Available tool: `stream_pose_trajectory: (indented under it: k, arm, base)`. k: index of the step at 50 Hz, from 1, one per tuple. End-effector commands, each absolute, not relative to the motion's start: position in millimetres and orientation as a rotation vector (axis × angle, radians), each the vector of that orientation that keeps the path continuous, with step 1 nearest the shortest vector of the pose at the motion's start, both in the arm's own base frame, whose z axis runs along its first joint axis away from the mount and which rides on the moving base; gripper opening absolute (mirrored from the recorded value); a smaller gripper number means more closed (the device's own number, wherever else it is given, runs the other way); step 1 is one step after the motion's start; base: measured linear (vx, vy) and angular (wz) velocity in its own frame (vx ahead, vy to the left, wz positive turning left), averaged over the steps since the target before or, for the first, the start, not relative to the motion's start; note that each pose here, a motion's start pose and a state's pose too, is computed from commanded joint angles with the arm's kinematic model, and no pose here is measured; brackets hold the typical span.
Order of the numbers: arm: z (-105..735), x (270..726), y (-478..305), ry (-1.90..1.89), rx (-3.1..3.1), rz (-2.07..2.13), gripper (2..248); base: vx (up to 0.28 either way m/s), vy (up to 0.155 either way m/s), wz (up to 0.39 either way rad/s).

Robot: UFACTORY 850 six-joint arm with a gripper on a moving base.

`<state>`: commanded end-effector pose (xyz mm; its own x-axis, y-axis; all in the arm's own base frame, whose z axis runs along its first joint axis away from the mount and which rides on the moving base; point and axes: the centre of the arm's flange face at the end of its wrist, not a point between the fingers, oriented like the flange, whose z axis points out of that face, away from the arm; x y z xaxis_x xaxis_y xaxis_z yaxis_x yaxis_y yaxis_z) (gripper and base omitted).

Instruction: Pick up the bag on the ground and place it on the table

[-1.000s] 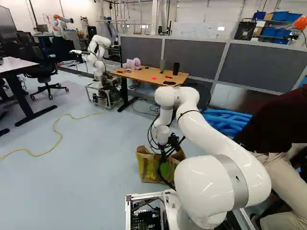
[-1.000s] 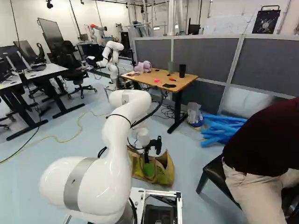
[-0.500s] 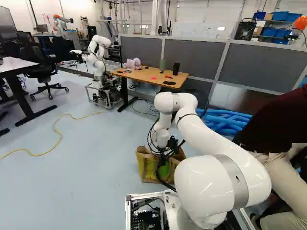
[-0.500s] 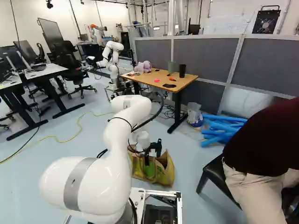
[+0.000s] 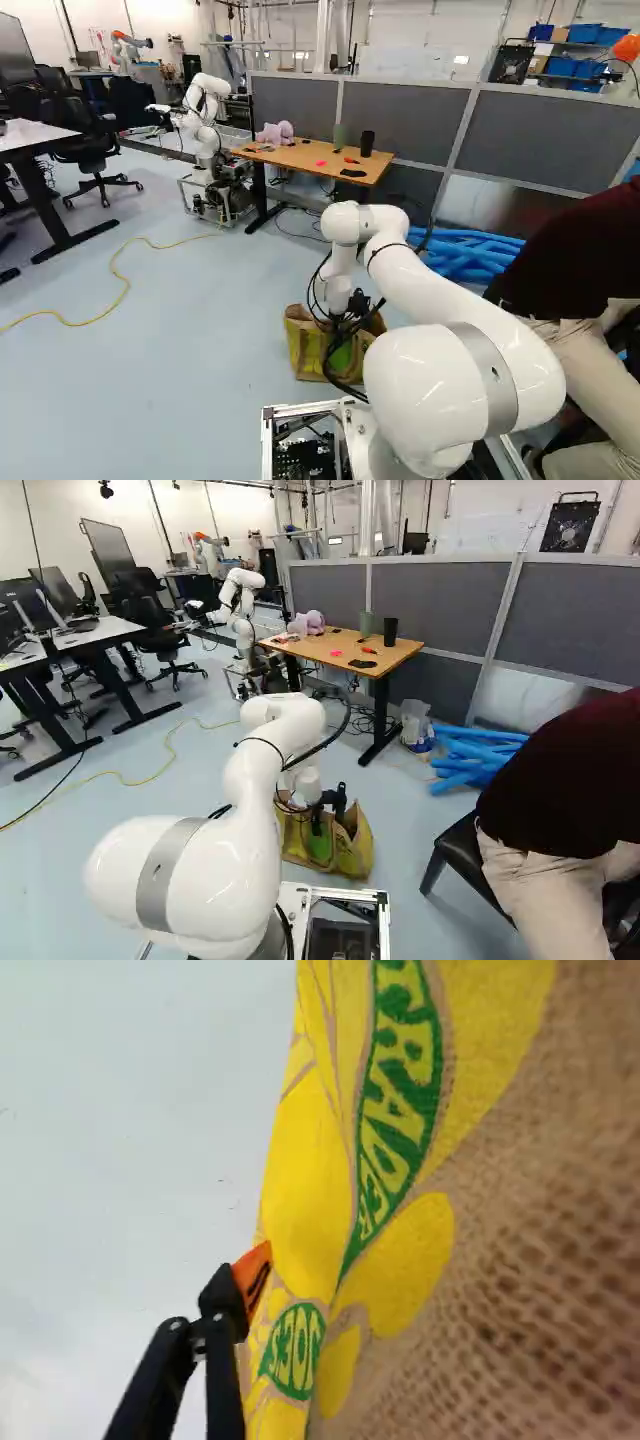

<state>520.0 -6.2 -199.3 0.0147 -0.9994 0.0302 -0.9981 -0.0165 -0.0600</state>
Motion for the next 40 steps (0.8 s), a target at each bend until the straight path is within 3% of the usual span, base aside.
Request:
stream_pose_trajectory:
  k: [4, 5, 9, 10, 15, 16, 20, 21, 40]
  arm:
    - [-200, 520, -6, 2.188, -2.222, -0.099, 163]
    - [-200, 520, -6, 2.188, -2.222, -0.099, 125]
    - [-200, 520, -6, 2.188, -2.222, -0.099, 125]
    - [-200, 520, -6, 2.188, -2.222, -0.099, 89]
    - [-200, 520, -6, 2.188, -2.222, -0.099, 89]
    - [-200, 520, -6, 2.188, -2.222, -0.099, 54]
    - [-199, 520, -6, 2.188, -2.222, -0.099, 54]
    - [-198, 520, -6, 2.188, -2.222, -0.099, 23]
    - [-172, 521, -6, 2.189, -2.223, -0.098, 22]
  base:
    - [0.000, 0.000, 0.000]
    - [0.000, 0.000, 0.000]
    - [0.000, 0.000, 0.000]
    - [0.000, 0.000, 0.000]
    - [0.000, 0.000, 0.000]
    - [0.000, 0.000, 0.000]
    - [0.000, 0.000, 0.000]
    - [0.000, 0.000, 0.000]
    - [0.000, 0.000, 0.000]
